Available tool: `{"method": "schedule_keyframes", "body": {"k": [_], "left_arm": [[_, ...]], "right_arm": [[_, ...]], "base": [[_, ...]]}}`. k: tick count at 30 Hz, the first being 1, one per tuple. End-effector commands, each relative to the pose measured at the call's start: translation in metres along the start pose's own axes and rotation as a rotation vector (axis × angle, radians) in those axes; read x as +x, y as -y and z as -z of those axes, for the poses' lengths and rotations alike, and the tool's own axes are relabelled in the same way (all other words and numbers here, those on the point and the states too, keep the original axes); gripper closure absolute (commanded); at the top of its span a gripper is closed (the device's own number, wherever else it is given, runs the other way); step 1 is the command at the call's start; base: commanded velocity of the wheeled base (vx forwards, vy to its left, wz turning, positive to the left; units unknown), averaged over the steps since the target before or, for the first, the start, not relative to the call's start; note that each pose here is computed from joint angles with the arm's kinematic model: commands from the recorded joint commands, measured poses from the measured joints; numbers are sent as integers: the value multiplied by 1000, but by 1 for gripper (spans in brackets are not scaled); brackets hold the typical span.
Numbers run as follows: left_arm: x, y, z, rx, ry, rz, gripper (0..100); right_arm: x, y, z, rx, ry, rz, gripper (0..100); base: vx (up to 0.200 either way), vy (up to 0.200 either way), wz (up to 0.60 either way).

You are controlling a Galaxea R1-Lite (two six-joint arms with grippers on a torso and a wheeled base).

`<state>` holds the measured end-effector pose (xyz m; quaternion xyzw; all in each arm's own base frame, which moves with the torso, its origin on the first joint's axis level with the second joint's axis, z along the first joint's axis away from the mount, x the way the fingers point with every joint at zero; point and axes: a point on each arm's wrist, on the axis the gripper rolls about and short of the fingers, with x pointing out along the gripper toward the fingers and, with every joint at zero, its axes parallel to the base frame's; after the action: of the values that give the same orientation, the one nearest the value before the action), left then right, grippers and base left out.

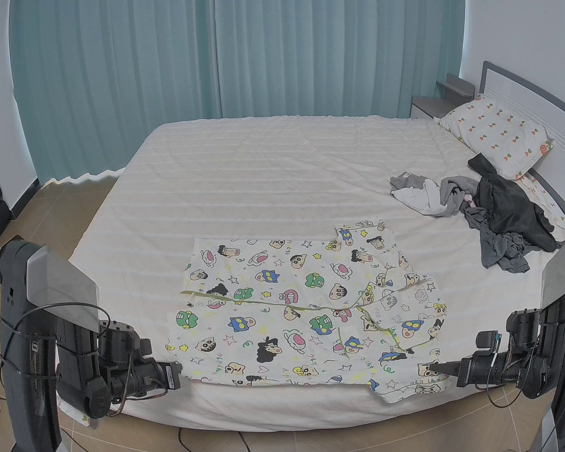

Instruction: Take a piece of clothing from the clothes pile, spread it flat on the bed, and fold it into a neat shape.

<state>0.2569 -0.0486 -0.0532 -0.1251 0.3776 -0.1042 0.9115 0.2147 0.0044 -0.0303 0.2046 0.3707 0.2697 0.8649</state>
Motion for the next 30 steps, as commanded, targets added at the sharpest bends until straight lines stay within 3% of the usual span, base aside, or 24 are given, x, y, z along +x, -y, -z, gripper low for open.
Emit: {"method": "schedule_keyframes", "body": {"k": [1,8,17,23,30], "left_arm": [[9,14,-40,-25,112,-10,100],[21,28,-90,-110,76,-22,100],[36,38,-134,-130,100,-35,100],[53,38,-147,-153,97,-55,100],[86,35,-158,-171,33,-82,100]], "right_arm": [[5,1,-13,-21,57,-13,100],[14,7,-29,-24,117,-17,100],[28,16,-53,-20,206,-13,100],[39,24,-64,-21,246,3,100],[62,41,-73,-34,283,36,100]], "base": [[0,0,0],[0,0,0],[0,0,0],[0,0,0],[0,0,0]]}}
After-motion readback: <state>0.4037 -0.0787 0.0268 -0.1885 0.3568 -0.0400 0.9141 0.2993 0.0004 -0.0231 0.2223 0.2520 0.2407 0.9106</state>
